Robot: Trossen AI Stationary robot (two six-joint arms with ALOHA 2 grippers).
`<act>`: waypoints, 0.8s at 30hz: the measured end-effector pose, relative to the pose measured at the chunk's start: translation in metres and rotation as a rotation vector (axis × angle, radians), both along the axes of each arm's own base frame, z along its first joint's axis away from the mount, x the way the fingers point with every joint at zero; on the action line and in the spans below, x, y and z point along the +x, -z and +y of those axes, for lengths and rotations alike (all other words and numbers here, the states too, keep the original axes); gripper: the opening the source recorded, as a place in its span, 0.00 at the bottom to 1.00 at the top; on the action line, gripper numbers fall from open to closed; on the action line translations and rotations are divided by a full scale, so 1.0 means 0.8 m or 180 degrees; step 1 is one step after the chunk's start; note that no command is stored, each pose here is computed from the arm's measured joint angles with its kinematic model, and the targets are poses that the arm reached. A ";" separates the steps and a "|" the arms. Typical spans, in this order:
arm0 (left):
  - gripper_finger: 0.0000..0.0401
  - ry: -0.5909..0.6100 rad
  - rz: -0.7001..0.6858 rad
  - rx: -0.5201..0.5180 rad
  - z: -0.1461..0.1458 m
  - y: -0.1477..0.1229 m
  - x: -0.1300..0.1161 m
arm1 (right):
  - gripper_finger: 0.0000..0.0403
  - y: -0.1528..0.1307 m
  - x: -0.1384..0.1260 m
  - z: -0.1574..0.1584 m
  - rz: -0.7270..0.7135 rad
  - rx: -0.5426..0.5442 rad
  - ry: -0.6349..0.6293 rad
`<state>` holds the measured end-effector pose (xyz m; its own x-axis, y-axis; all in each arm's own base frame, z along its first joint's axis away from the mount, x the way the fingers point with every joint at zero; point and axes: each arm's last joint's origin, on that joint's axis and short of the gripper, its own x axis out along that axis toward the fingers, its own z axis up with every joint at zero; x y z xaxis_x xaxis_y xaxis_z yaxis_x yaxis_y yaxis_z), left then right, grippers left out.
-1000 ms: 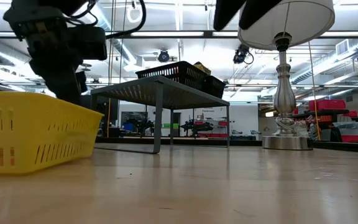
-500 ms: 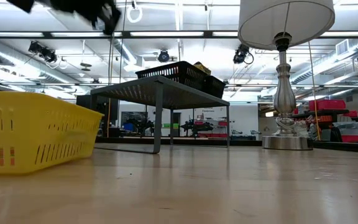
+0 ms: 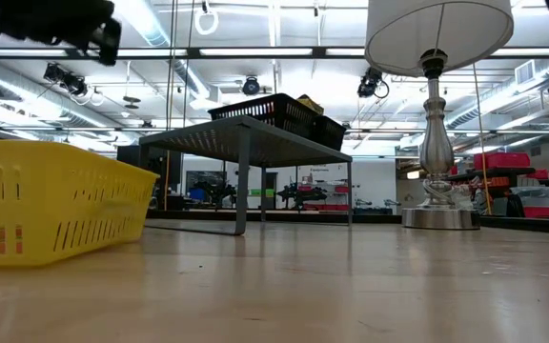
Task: Pick & Place Office Desk Supplies
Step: Put the yellow bin on the shelf
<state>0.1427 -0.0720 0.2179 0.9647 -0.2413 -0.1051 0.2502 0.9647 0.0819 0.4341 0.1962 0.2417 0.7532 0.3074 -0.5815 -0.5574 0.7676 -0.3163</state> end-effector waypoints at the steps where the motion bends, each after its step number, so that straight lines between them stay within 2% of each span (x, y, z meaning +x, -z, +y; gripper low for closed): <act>1: 0.15 -0.0002 -0.0060 -0.0035 0.000 0.005 -0.004 | 0.48 0.003 0.004 -0.004 0.0014 0.0057 0.0021; 6: 0.15 -0.0114 -0.0265 -0.0011 0.007 0.022 -0.019 | 0.48 0.021 0.030 -0.030 0.0128 0.0510 0.0084; 8: 0.15 -0.0206 -0.0307 0.0019 0.011 0.026 -0.022 | 0.48 0.029 0.042 -0.034 0.0178 0.0580 0.0095; 14: 0.15 -0.0320 -0.0374 0.0090 0.014 0.027 -0.025 | 0.48 0.034 0.076 -0.021 0.0272 0.0516 0.0050; 19: 0.15 -0.0386 -0.0404 0.0171 0.014 0.026 -0.024 | 0.48 0.057 0.087 -0.013 0.0677 0.0365 0.0094; 24: 0.15 -0.0457 -0.0437 0.0216 0.015 0.025 -0.024 | 0.48 0.074 0.089 0.000 0.0733 0.0344 0.0196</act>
